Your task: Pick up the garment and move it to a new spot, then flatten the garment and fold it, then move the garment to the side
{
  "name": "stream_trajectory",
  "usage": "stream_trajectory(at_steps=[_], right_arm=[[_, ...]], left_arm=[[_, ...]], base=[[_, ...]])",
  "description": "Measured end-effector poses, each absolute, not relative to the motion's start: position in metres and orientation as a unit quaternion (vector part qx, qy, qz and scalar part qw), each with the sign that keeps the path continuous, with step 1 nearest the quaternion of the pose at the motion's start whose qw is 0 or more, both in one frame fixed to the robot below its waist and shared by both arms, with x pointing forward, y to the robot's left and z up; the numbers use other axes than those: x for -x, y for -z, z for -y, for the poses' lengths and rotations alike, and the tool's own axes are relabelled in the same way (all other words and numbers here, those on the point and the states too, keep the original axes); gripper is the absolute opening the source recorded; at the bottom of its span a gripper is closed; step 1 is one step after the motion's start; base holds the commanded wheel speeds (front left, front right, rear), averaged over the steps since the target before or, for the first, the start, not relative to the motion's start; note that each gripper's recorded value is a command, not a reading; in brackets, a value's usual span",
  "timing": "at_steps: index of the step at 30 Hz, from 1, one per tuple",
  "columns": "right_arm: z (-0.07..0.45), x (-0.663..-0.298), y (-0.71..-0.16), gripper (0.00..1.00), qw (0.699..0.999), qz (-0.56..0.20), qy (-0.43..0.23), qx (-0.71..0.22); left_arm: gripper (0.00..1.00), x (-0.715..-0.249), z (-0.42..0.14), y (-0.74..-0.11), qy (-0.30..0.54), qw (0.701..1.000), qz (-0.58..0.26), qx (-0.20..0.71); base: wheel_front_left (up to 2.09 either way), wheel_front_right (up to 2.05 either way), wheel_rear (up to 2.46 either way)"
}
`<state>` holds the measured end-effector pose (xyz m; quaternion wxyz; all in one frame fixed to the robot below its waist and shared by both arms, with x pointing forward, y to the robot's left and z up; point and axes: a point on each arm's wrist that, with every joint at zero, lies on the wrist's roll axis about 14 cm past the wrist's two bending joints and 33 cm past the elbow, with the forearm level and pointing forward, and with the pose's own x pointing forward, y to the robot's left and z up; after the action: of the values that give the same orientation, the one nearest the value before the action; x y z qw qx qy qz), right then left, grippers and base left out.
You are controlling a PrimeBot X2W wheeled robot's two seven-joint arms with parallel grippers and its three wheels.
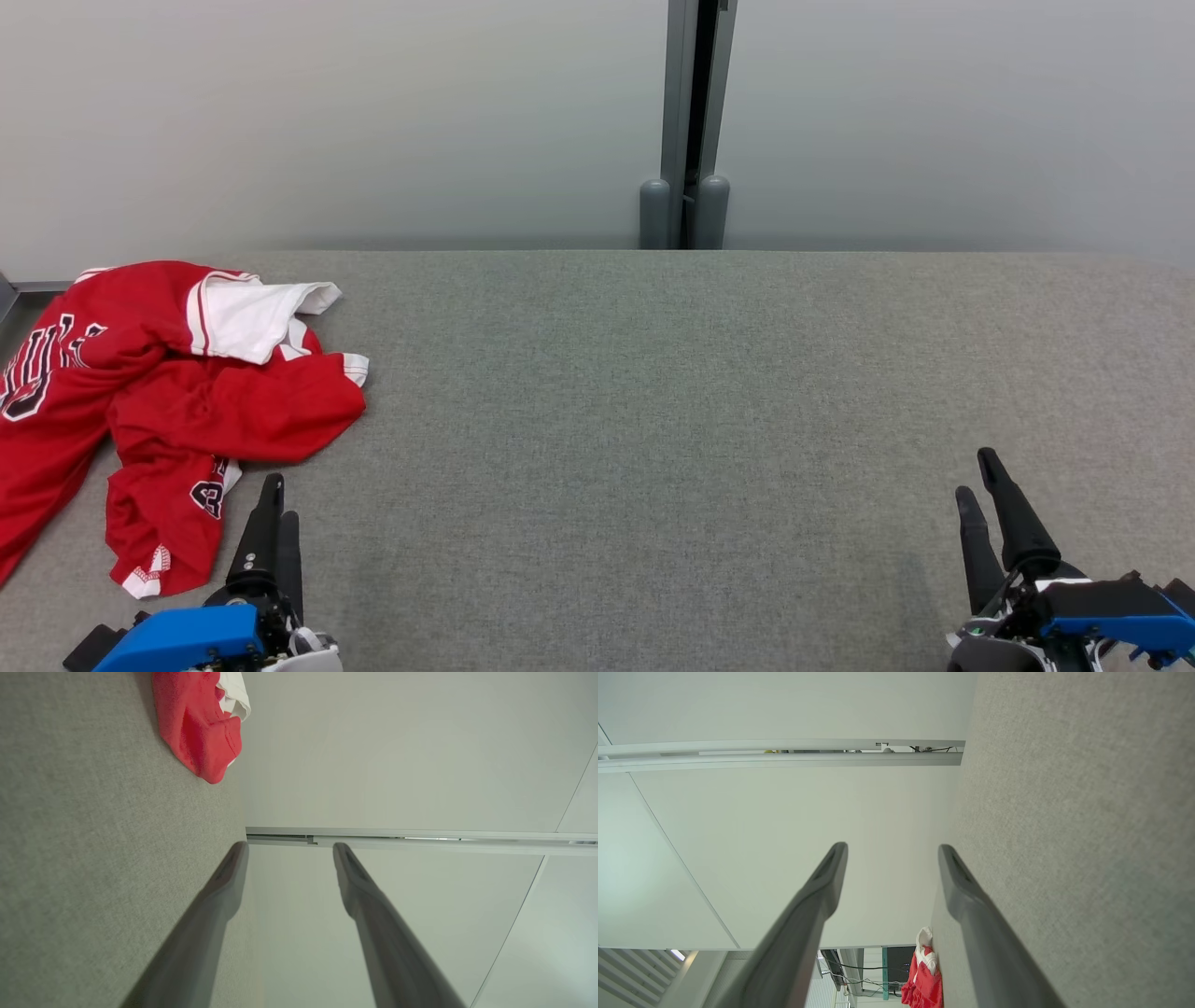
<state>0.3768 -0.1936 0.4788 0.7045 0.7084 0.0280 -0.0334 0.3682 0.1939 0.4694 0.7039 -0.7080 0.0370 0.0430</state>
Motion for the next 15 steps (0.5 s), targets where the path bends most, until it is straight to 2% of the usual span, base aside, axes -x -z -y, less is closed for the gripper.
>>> stream_trajectory(at_steps=[6,15], right_arm=[[0.194,-0.373,-0.475,1.0,0.724,-0.028,0.041,-0.688],[0.196,-0.375,-0.485,1.0,0.772,-0.014,0.037,-0.634]], left_arm=[[1.0,-0.366,-0.192,-0.471,-0.044,0.717,-0.034,0.695],[1.0,-0.369,-0.191,-0.484,-0.036,0.778,-0.025,0.626]], base=[[0.0,0.0,0.0],[0.0,0.0,0.0]])
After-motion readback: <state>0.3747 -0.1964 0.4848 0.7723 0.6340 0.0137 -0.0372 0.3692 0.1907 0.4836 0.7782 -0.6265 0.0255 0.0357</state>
